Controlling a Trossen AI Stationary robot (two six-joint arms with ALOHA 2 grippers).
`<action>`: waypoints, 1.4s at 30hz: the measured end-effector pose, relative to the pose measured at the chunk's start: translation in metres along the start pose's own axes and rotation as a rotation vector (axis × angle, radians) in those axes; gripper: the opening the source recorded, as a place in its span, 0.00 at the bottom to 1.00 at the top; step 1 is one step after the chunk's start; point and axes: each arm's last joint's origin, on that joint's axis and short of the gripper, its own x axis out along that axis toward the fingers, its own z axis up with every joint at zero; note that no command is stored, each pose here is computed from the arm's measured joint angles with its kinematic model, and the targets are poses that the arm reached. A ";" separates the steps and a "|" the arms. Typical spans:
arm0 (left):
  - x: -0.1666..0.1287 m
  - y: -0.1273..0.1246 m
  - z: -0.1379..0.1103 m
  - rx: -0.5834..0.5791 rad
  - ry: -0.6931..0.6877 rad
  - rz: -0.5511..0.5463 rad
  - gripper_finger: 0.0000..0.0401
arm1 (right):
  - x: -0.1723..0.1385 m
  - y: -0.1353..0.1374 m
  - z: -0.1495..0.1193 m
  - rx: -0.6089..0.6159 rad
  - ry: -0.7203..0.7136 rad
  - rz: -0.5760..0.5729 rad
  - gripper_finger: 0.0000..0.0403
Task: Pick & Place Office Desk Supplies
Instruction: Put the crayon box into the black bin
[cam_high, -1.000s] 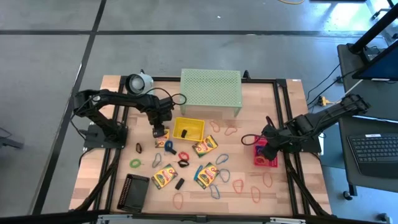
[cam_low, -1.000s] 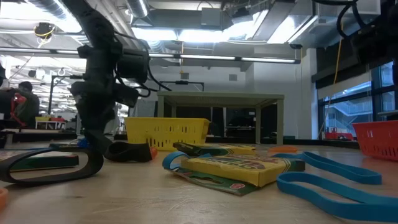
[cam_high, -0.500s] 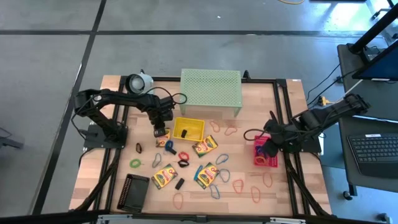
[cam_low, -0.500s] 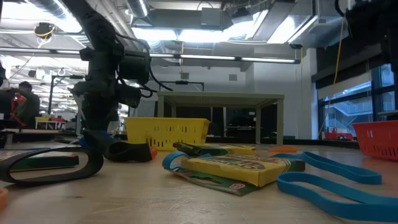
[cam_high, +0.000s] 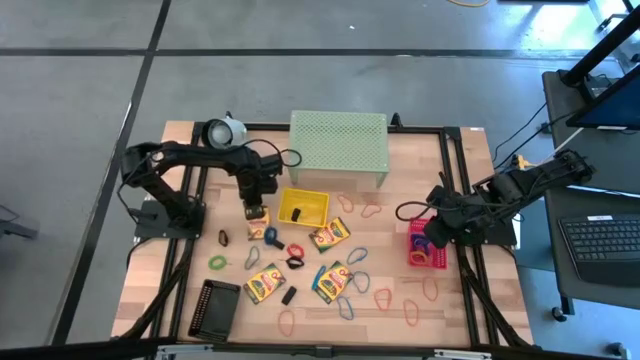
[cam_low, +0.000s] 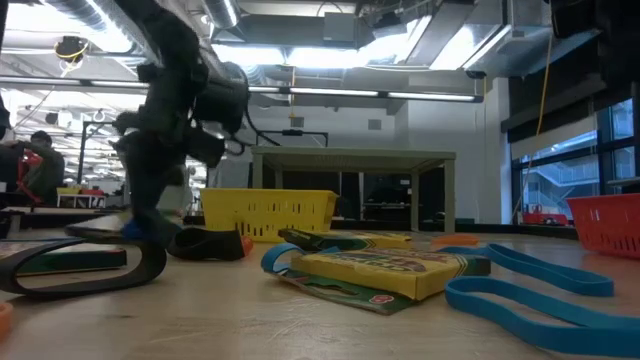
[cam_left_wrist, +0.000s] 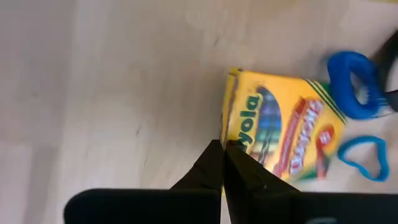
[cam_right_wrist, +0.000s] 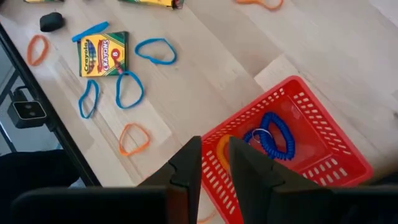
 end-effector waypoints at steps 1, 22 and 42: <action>-0.005 -0.001 -0.001 -0.002 0.004 0.000 0.00 | 0.000 0.000 0.000 -0.004 0.001 -0.002 0.20; -0.113 -0.082 -0.031 -0.055 -0.022 -0.039 0.00 | 0.000 -0.003 0.002 -0.125 -0.084 -0.070 0.20; -0.066 -0.237 -0.087 0.165 0.230 -0.154 0.00 | 0.000 -0.004 0.003 -0.126 -0.123 -0.088 0.20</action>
